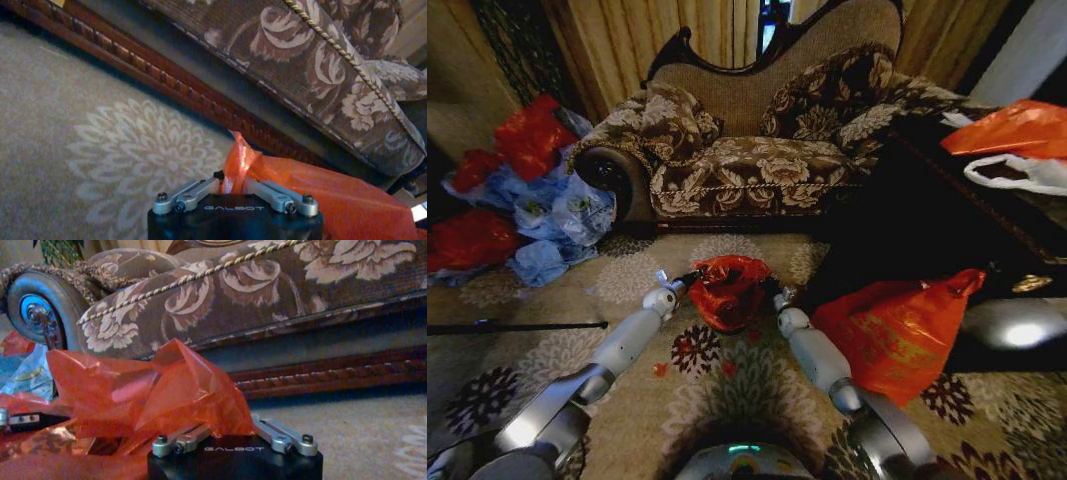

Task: Place a garbage bag over the trash bin.

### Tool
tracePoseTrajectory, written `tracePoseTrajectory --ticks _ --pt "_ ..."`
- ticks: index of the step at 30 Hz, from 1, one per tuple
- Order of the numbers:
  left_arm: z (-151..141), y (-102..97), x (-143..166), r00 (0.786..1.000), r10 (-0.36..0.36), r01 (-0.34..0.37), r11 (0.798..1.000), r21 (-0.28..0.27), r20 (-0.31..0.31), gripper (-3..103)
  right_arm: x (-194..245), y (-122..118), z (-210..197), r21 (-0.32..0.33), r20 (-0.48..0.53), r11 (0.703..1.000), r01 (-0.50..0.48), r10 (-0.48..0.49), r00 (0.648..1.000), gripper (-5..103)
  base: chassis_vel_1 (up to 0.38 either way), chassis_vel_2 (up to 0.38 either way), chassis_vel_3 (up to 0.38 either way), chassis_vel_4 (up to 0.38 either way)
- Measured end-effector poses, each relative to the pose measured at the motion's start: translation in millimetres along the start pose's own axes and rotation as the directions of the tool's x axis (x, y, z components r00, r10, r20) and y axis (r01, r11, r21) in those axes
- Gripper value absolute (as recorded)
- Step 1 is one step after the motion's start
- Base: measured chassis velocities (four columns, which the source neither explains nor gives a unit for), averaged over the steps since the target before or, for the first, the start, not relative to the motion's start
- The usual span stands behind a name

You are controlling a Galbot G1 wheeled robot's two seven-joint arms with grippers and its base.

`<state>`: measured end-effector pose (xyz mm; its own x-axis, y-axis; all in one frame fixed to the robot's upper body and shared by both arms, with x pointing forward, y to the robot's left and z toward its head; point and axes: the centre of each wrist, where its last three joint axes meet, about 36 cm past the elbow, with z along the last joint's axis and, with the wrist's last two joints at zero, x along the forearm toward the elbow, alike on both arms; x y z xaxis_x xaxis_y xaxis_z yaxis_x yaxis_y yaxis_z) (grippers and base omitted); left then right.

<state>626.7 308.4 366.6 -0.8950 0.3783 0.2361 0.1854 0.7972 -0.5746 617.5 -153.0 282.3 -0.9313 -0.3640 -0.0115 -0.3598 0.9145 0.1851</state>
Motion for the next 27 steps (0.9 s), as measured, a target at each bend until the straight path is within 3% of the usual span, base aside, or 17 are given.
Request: tracePoseTrajectory --ticks 13,14,27 --pt "8.8 -5.5 -17.3 1.000 -0.022 0.022 1.000 -0.015 -0.018 -1 2.4 2.3 26.6 -0.003 -0.070 1.000 -0.016 0.016 0.997 0 0.000 0.000 0.000 0.000" --pt "10.1 -6.0 -19.7 1.000 -0.026 0.025 1.000 -0.017 -0.016 6 3.5 1.2 29.5 0.009 -0.074 1.000 -0.018 0.018 0.997 0 0.000 0.000 0.000 0.000" --pt "16.2 1.6 -22.6 0.998 -0.054 0.052 0.997 -0.063 -0.031 29 25.2 1.2 57.9 0.106 -0.122 0.994 0.035 -0.022 0.992 0 0.000 0.000 0.000 0.000"
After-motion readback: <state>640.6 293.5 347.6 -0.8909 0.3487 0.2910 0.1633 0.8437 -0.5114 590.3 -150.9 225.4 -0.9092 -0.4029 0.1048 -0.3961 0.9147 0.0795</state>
